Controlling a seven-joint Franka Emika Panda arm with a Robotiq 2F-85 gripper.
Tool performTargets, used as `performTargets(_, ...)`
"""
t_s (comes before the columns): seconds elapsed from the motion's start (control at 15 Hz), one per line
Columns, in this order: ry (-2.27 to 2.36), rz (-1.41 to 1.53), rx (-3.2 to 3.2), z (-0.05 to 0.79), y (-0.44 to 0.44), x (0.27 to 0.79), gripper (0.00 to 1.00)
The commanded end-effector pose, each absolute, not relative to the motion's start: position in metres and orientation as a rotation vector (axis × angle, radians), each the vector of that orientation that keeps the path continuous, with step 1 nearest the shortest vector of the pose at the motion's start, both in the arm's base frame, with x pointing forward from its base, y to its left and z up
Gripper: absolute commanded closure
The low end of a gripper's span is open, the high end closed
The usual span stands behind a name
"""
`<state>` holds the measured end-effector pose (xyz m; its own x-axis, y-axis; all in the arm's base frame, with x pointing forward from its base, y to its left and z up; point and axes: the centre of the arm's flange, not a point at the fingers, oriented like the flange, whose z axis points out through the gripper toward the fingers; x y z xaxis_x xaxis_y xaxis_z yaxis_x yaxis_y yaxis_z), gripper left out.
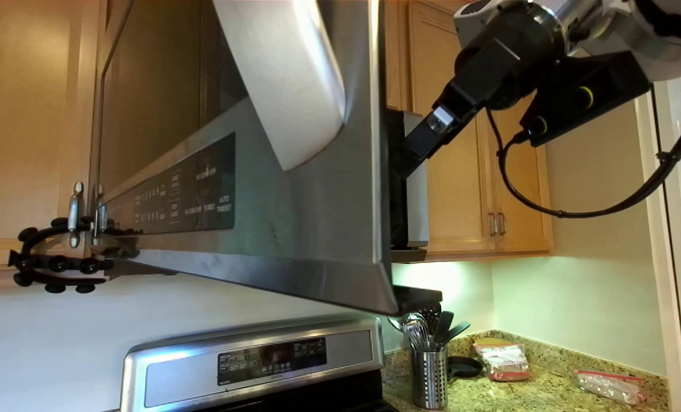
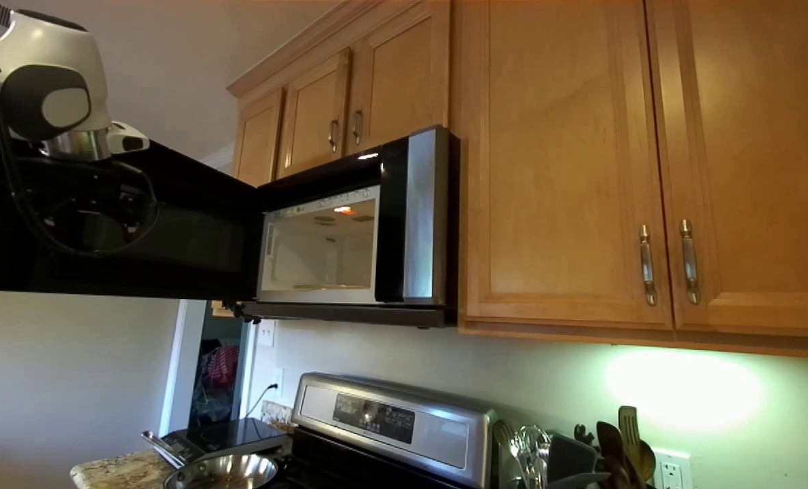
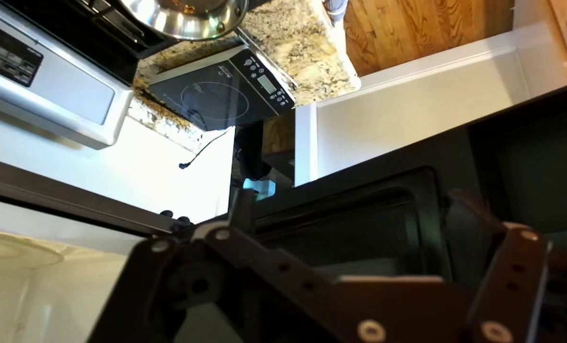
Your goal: Close the door of the microwave
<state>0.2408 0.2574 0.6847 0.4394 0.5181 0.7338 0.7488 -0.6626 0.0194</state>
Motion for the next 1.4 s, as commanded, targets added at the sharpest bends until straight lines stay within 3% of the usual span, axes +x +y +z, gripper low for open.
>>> performTargets(0.0,-1.094,-1.045,-2.388,0.681,0.259,0.24,0.0)
performTargets(1.33,-1.429,-0.936,-2.021,0.699,0.362,0.198,0.0)
